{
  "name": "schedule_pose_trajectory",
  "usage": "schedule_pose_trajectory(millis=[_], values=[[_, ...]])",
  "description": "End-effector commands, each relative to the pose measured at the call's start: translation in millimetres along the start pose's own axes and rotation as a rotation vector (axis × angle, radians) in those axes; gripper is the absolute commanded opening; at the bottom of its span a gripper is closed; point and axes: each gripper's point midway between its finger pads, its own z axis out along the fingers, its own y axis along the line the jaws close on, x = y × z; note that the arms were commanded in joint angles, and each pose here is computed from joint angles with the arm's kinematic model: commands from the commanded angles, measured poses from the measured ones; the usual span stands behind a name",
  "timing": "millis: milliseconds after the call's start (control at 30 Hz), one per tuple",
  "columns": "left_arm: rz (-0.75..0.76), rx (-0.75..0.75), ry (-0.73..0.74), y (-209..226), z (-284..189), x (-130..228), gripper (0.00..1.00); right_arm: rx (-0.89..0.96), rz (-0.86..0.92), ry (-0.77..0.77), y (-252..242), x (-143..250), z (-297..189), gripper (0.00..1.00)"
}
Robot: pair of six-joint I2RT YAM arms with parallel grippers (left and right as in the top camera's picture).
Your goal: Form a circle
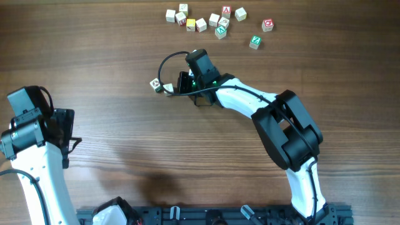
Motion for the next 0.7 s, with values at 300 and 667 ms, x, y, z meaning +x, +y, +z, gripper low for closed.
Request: schedule_pose_trajectory(millis=[300,667], values=[[-0.021,-0.004,0.005,0.7,1.3,-0.2,1.00,-0.030,-0.031,0.052,3.6,17.3,8.5,0.05],[-0.020,-0.004,0.005,0.6,1.3,-0.2,1.00,-0.042,-0.035,0.059,7.2,19.4,8.8,0.05]])
